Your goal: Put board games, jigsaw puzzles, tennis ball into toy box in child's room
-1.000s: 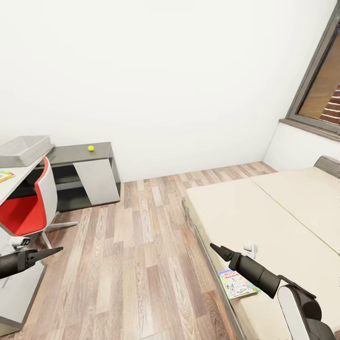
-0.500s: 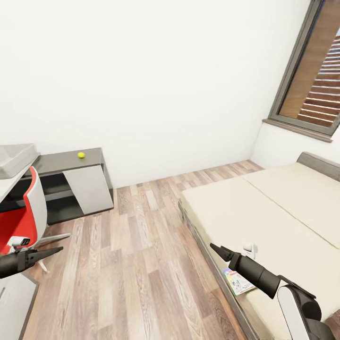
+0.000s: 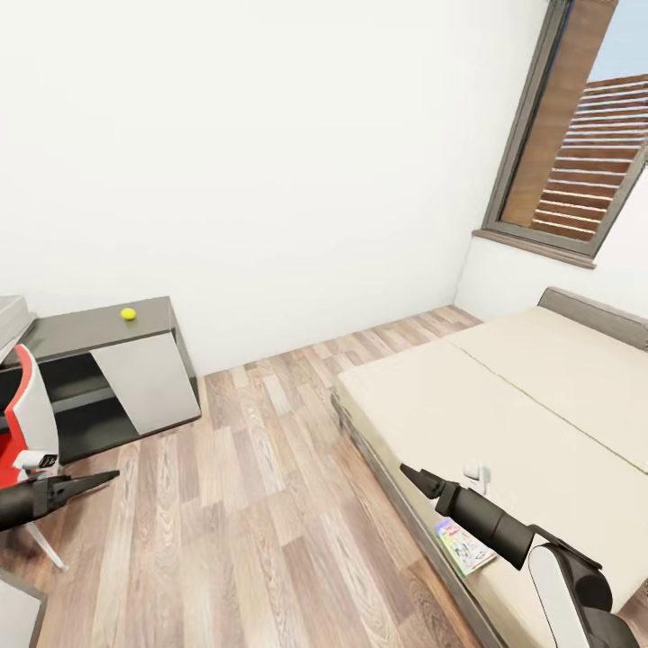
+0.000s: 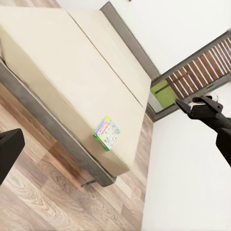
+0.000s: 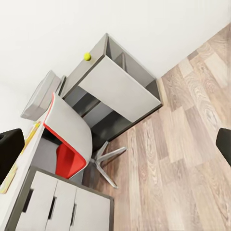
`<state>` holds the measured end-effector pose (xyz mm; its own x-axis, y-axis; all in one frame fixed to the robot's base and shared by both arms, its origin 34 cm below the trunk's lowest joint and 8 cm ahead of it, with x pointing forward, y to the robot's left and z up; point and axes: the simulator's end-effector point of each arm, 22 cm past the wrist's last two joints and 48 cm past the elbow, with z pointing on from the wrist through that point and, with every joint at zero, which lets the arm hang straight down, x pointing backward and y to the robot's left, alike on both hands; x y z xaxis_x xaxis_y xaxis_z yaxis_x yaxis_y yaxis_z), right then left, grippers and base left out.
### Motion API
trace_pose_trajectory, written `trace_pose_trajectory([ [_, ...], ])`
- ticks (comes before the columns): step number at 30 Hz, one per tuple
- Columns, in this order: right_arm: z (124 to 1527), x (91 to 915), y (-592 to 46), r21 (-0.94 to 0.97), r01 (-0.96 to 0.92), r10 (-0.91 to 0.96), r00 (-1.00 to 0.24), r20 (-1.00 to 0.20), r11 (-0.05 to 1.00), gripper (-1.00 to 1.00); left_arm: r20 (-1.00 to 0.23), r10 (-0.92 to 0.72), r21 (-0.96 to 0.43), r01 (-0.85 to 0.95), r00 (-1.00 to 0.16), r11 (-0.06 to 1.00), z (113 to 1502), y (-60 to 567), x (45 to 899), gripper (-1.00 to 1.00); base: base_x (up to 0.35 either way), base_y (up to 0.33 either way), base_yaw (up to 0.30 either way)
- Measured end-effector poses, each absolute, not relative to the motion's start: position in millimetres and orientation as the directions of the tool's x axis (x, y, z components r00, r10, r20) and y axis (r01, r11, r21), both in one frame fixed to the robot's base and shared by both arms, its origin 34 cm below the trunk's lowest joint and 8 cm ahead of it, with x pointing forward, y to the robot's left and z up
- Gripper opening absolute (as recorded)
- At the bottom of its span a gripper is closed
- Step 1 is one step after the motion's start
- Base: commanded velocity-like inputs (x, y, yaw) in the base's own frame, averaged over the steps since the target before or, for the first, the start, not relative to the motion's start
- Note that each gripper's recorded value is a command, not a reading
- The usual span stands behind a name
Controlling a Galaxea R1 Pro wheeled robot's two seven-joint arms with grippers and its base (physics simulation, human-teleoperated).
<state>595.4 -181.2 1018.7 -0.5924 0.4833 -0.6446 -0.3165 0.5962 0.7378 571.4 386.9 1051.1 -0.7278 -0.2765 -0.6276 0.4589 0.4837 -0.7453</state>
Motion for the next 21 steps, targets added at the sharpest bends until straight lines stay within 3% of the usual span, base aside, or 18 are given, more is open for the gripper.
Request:
trace_pose_trajectory([
  [9, 1024.1, 595.3, -181.2, 0.735, -0.324, 0.484, -0.585, -0.651, 0.596, 1.0, -0.635, -0.277, -0.741, 0.467, -0.721, 0.484, 1056.0, 387.0, 570.9, 1.0, 0.199, 0.155, -0.199],
  [21, 1031.2, 595.1, -181.2, 0.731, -0.335, 0.485, -0.576, -0.659, 0.595, 1.0, -0.645, -0.277, -0.734, 0.477, -0.712, 0.483, 1062.6, 386.9, 570.3, 1.0, 0.074, 0.028, -0.199],
])
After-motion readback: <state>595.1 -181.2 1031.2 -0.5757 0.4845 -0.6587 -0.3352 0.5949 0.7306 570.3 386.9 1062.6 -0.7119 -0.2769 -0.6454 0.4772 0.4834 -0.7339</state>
